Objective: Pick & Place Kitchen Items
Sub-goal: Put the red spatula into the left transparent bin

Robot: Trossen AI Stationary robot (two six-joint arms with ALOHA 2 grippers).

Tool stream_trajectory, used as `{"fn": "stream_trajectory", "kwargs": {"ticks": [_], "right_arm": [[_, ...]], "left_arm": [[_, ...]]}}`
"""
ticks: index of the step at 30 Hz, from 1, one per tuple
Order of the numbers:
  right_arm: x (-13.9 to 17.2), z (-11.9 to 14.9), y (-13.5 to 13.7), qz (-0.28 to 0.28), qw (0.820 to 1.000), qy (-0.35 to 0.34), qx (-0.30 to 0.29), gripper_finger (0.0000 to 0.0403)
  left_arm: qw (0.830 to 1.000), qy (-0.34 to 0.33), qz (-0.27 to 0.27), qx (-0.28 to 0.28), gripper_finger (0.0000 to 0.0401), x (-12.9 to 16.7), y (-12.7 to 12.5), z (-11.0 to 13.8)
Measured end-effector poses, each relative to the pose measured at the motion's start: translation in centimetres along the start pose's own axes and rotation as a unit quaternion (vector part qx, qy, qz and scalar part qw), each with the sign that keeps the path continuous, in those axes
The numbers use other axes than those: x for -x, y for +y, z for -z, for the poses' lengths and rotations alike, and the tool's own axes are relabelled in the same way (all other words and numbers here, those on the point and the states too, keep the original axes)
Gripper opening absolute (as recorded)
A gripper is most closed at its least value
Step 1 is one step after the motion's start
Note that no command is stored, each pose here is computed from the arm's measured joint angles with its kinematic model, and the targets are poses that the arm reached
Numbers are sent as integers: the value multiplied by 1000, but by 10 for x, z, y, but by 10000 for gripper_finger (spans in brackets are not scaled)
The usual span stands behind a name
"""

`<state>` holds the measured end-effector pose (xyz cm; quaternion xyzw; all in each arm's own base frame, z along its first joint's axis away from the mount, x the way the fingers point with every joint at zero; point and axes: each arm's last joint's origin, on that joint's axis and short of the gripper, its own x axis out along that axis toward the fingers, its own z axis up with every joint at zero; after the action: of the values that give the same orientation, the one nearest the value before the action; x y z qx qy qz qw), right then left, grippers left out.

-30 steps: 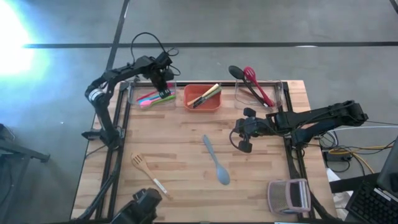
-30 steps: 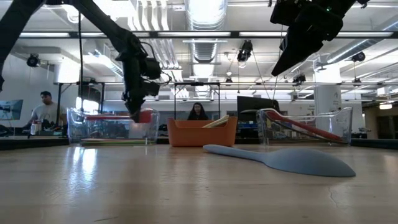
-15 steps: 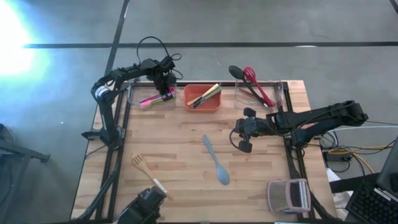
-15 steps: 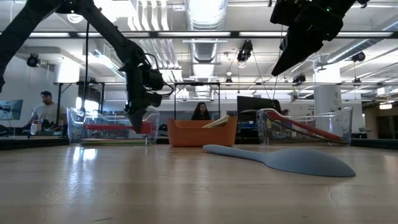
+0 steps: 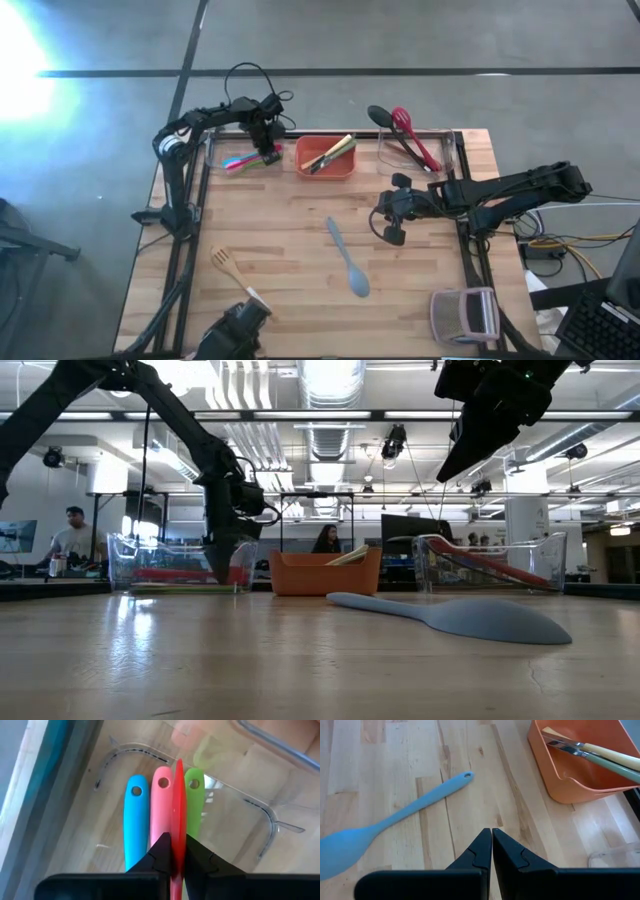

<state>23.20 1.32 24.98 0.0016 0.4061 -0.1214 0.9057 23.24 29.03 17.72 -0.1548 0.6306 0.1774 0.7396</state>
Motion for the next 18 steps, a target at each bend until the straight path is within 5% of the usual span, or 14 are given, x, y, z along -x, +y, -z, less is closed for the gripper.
{"fn": "stream_trajectory", "kwargs": {"ticks": [18], "right_arm": [[0,0,0,-1,1000,0,0,8]], "left_arm": [[999,25,-14,28,158,10,-2,4]]}}
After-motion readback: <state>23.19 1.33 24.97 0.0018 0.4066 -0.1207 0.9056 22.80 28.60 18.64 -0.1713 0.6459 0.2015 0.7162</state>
